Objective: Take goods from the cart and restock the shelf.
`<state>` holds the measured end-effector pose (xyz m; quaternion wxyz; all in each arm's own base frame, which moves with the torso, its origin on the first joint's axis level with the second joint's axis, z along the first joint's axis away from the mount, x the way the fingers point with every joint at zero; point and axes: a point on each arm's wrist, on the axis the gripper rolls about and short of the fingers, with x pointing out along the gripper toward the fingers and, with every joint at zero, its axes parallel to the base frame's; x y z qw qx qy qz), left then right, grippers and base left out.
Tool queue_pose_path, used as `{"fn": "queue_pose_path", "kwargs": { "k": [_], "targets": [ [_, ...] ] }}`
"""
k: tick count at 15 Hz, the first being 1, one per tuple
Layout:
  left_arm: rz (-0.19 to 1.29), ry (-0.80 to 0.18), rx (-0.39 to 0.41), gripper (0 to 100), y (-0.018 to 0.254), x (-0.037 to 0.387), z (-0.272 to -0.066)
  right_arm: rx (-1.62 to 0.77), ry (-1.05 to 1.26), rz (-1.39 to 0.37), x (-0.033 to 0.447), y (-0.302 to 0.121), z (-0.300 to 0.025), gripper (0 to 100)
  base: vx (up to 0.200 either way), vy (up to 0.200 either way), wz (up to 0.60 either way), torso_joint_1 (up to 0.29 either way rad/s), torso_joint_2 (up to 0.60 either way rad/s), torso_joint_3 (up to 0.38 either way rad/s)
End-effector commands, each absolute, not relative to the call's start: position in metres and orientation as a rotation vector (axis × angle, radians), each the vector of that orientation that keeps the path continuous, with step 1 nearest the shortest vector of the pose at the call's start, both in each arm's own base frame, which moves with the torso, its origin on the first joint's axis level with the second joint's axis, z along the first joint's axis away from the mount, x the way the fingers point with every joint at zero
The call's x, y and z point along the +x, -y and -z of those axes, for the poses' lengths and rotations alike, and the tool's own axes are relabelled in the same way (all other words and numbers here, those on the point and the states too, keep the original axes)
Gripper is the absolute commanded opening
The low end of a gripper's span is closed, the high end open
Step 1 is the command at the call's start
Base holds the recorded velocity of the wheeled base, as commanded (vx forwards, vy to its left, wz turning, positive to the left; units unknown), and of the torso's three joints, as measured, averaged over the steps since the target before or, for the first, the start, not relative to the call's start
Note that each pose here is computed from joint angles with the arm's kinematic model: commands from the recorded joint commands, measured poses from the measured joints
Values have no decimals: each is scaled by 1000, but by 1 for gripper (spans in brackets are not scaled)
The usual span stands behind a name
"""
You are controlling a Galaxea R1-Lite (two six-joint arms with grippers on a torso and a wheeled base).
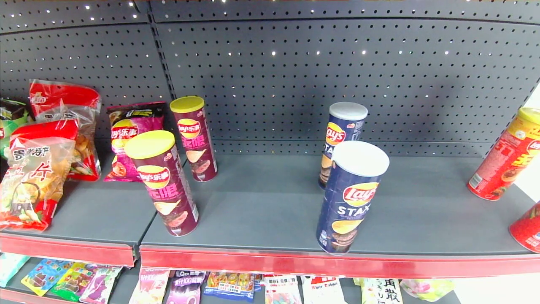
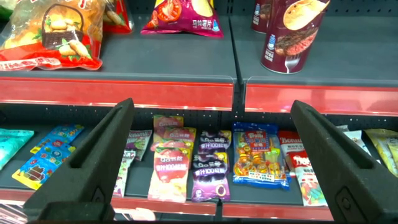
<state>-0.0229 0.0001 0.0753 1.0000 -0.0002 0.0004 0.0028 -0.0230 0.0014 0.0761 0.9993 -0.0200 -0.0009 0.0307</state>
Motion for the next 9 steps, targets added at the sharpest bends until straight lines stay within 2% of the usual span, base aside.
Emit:
{"fn": "queue_pose_path", "kwargs": {
  "k": [1,9],
  "targets": [
    [-6,-2,-2,100,0,-23,-75,-32,1,-63,-23,-1,-75,100,0,0,0,0,0,0],
    [-6,-2,0,100,0,-23,-75,-9,0,-29,-23,-1,-75,100,0,0,0,0,0,0]
  ]
}}
